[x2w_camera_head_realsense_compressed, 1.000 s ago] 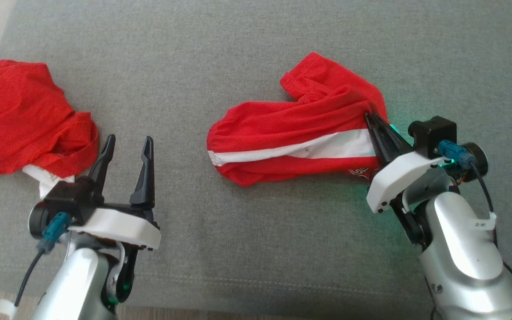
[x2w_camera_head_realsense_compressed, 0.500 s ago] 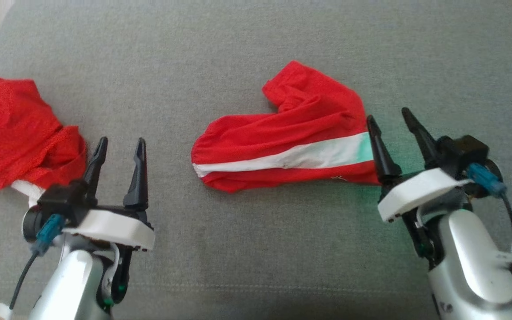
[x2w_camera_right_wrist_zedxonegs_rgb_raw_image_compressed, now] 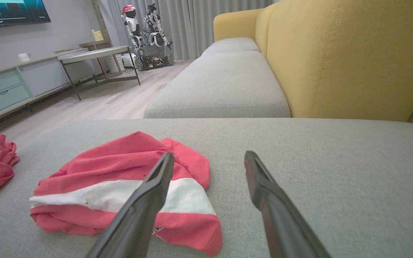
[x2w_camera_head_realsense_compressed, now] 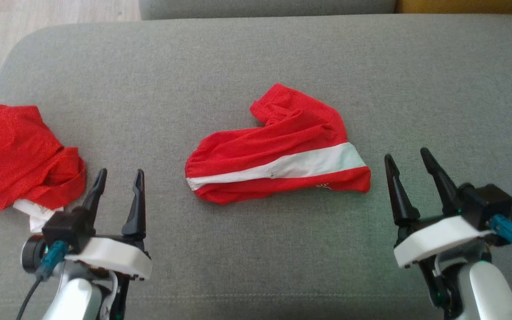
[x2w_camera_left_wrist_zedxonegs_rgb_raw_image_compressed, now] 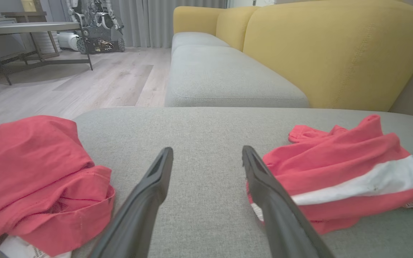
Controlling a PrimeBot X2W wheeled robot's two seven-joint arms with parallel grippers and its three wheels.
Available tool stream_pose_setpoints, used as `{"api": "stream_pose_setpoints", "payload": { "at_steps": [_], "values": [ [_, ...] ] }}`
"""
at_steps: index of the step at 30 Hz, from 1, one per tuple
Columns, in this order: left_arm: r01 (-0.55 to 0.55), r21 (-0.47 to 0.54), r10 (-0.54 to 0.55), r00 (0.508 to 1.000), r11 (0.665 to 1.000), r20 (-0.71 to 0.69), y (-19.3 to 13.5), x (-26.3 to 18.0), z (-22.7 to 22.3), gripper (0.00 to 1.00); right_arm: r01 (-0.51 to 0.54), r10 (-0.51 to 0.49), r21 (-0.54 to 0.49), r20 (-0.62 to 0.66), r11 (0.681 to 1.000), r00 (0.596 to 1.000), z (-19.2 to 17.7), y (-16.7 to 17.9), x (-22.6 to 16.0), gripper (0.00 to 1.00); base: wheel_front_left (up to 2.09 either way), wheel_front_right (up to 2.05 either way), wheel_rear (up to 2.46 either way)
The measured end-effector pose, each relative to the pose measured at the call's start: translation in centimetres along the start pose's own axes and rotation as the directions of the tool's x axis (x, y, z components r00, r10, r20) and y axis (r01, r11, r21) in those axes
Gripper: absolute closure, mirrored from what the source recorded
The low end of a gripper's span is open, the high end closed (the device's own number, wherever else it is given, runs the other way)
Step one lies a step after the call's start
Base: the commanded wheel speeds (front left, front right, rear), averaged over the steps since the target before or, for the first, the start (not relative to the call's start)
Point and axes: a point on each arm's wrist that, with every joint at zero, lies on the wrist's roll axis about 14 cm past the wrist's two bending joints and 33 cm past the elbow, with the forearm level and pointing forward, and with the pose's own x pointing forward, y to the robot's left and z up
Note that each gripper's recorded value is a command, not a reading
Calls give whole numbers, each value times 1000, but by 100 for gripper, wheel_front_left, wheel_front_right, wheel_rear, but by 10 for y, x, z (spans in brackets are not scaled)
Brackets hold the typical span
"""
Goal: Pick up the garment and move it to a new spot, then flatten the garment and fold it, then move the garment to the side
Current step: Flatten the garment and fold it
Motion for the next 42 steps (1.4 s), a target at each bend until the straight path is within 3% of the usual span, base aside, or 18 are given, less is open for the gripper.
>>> {"api": "stream_pose_setpoints", "payload": {
  "at_steps": [34,38,42],
  "values": [
    [21,7,-21,1000,1000,-16,-7,-4,-2,0,22,-21,37,-32,999,999,-8,-4,-11,0,0,0,0],
    [99,-7,-99,995,995,-26,-28,0,-2,0,23,-21,39,-39,999,999,-10,-5,-10,0,0,0,0],
    [251,-33,-252,968,967,-16,-71,14,7,0,26,-24,45,-48,999,999,-13,-6,-8,0,0,0,0]
  ]
}}
